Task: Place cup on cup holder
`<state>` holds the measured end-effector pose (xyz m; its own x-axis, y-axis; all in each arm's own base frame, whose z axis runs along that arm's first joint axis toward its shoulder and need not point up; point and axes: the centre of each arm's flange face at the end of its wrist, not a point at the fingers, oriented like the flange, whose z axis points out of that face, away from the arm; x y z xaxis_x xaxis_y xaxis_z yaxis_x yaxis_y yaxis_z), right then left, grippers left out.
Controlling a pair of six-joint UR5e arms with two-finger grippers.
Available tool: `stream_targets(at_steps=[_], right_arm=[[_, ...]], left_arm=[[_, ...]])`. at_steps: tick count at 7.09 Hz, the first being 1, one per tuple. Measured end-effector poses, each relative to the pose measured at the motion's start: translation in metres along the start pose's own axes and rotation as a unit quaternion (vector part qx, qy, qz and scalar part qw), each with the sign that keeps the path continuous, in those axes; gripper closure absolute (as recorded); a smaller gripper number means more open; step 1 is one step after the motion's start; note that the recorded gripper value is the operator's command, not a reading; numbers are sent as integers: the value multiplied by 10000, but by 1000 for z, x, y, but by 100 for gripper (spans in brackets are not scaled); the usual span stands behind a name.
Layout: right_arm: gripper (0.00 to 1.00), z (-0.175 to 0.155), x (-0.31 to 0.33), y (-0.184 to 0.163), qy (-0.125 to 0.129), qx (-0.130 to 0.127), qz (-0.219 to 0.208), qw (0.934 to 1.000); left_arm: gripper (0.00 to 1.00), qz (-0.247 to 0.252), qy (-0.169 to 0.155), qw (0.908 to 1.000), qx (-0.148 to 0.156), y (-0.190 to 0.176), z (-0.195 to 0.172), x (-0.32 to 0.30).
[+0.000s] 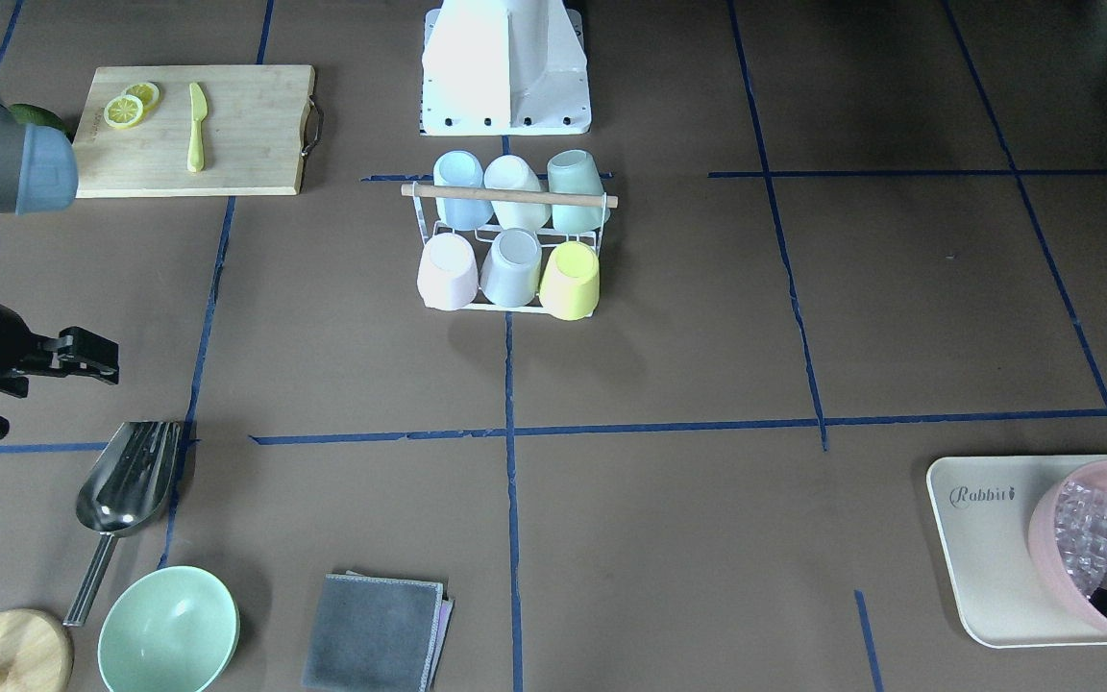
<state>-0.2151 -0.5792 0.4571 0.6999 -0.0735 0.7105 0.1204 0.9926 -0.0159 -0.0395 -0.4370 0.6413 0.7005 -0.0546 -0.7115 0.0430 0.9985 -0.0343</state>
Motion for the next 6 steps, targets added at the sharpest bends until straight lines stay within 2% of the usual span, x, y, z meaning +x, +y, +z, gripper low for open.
stream_targets(at_steps=[2,6], right_arm=[[0,5,70,30,109,-71,284,9995],[0,-9,205,80,229,-44,193,9995]], left_arm=[[0,488,-2,9988,54,-2,-1,0],[0,724,11,9972,209,-13,-14,15]])
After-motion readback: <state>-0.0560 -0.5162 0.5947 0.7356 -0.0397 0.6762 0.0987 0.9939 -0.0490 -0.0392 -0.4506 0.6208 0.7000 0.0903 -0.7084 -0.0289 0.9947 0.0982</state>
